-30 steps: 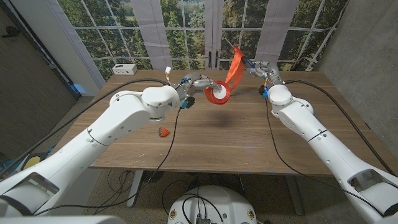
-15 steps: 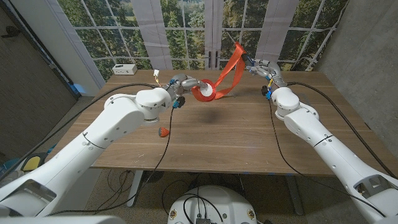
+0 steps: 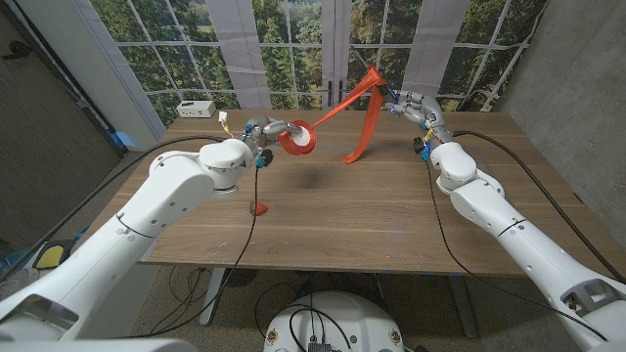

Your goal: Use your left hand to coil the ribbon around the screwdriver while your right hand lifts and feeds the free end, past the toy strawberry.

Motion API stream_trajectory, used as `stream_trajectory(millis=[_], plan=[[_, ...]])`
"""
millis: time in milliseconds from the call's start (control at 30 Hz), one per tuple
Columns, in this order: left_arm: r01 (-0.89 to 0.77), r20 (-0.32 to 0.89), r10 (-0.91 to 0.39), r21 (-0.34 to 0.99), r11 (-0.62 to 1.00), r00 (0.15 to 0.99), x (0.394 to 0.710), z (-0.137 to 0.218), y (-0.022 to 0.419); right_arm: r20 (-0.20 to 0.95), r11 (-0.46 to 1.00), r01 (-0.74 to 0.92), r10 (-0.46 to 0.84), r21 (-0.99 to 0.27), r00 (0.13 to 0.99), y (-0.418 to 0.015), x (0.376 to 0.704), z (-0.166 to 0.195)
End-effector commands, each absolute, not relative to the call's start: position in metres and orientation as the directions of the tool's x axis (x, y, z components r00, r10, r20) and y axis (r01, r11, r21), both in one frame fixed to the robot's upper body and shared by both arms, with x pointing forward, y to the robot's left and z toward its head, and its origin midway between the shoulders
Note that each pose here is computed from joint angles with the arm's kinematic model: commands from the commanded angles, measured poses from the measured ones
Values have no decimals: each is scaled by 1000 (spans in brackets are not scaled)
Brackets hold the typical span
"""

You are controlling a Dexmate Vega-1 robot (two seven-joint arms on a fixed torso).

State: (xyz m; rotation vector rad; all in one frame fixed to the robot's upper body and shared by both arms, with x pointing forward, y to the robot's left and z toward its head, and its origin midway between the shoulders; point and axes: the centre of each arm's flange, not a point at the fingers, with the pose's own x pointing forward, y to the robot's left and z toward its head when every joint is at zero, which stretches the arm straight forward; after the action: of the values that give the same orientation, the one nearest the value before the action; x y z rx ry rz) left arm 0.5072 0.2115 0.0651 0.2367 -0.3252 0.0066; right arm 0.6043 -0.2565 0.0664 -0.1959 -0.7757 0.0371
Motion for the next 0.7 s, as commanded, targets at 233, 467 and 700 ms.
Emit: stream_trajectory(millis=[233, 467, 700], plan=[[-210, 332, 147, 163, 964, 932, 515, 74, 251, 745, 916, -133, 387, -379, 543, -232, 587, 76], [-201, 347, 133, 170, 965, 928, 526, 94, 248, 714, 884, -163, 453, -439, 534, -223, 586, 79], [-213, 401, 106, 235, 948, 910, 537, 124, 227, 677, 842, -208, 528, -498, 514, -209, 586, 79]])
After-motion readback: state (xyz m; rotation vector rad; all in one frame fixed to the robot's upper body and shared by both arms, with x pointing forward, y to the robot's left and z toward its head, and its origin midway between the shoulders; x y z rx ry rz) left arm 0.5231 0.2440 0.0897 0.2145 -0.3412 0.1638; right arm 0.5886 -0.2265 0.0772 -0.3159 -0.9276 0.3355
